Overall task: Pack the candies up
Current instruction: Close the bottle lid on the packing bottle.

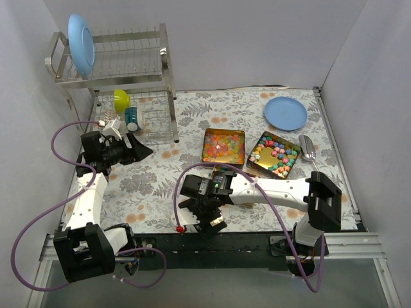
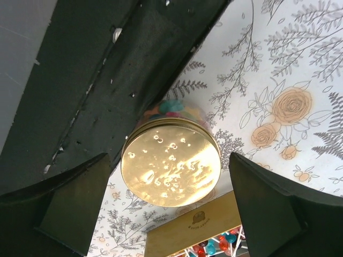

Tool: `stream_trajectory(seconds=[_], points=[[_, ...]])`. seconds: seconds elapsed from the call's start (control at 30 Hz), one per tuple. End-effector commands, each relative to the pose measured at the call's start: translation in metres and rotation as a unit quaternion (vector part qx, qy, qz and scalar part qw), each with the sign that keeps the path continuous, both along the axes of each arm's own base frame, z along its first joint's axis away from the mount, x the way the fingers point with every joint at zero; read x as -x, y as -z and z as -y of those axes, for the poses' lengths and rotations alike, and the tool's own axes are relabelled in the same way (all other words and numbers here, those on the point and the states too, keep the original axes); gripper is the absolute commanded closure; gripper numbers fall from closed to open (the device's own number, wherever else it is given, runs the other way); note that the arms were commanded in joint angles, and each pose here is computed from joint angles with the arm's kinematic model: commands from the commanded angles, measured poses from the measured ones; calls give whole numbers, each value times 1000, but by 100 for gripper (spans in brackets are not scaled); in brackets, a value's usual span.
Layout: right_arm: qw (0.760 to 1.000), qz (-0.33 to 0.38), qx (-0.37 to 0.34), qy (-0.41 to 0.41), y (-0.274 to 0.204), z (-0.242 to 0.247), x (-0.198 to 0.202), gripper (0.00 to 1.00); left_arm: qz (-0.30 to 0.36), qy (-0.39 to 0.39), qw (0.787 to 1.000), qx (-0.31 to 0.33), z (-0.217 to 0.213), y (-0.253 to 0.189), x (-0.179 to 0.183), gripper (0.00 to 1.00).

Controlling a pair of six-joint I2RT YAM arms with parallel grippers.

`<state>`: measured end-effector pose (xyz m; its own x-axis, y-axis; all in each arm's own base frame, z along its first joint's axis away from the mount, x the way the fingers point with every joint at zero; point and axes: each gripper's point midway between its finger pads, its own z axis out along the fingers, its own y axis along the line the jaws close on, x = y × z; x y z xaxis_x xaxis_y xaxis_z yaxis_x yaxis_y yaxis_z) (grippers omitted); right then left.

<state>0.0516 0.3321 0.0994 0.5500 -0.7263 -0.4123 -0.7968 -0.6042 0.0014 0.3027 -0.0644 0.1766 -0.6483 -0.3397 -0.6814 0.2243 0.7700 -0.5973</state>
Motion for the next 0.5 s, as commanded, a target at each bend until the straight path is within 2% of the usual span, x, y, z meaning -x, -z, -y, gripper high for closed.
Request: stream_trajectory(seconds=[0.0, 0.13, 0.23, 0.37, 0.43, 0.47], points=[[998, -44, -37, -14, -33, -12, 17, 2, 21, 12, 1000, 4, 2, -13, 0, 31], [998, -52, -43, -11, -42, 0, 23, 2, 17, 24, 1000, 9, 6, -6, 6, 32], [998, -41, -37, -2, -33, 13, 20, 11, 37, 69, 997, 24, 18, -3, 17, 32], [998, -44, -44, 17, -27, 16, 5, 39, 72, 118, 990, 3, 24, 14, 27, 31], [998, -48, -45, 26, -26, 13, -2, 47, 81, 139, 987, 3, 28, 18, 30, 31], [997, -48, -48, 35, -27, 12, -9, 56, 87, 148, 985, 2, 29, 19, 31, 31]])
